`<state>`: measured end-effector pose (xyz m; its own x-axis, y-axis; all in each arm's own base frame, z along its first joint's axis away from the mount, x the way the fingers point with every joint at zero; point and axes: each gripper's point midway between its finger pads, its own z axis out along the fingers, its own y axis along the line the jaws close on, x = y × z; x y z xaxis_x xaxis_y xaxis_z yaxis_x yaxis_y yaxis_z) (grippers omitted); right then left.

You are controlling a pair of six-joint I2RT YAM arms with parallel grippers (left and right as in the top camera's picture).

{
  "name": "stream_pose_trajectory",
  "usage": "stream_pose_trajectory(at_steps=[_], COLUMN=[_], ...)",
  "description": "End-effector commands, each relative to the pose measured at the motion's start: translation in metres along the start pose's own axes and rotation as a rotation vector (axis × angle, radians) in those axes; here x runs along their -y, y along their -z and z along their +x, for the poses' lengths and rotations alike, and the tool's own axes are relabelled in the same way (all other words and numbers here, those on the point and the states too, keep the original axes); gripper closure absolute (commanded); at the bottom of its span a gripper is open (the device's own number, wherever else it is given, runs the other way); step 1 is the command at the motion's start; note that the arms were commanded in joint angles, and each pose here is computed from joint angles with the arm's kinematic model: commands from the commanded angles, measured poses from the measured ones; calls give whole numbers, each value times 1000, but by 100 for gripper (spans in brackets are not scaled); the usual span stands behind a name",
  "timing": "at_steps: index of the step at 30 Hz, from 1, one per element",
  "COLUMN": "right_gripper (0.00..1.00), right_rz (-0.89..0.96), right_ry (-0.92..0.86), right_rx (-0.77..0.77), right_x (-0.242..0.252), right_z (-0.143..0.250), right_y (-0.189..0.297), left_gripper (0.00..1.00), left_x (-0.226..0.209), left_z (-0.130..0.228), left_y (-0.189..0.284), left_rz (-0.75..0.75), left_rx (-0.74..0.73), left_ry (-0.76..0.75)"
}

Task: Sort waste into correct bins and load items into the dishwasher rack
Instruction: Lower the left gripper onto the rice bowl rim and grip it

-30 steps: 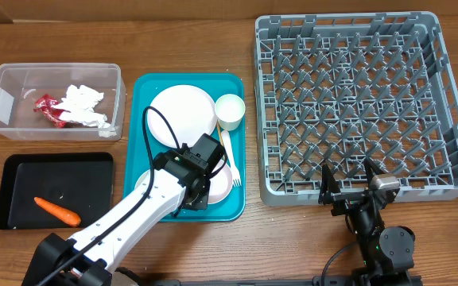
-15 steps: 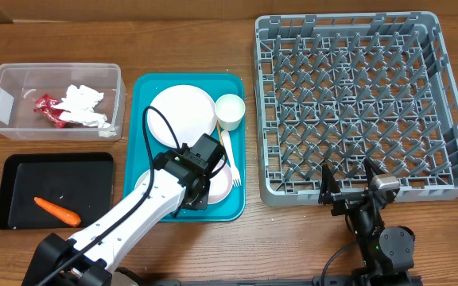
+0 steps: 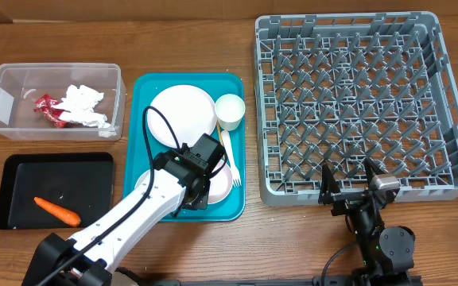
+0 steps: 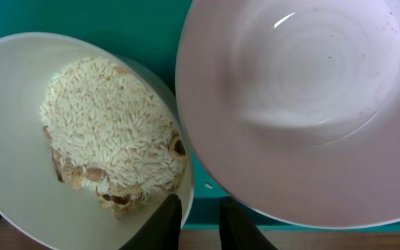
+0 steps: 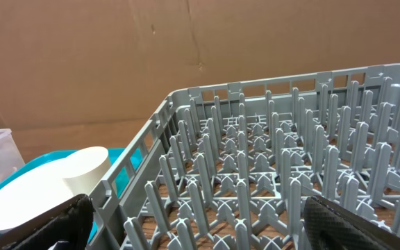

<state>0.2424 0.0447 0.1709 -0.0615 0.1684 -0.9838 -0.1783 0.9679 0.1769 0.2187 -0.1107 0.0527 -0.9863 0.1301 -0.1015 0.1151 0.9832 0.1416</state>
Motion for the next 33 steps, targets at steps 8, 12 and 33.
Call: stream_pose_trajectory(at_steps=[8,12,33], right_gripper=[0,0,0], right_rz=[-2,-2,-2], right_ry=[3,3,3], right_rx=[5,5,5], right_x=[0,0,0], right_z=[1,1,1], right_y=[0,0,0], left_gripper=[81,80,83], left_x=[-8,-12,-11], left_z=[5,2,6], left_y=[-9,-10,-23], left_rz=[-40,-48,-35], left_rx=[4,10,14], left_ry=[-15,2,10])
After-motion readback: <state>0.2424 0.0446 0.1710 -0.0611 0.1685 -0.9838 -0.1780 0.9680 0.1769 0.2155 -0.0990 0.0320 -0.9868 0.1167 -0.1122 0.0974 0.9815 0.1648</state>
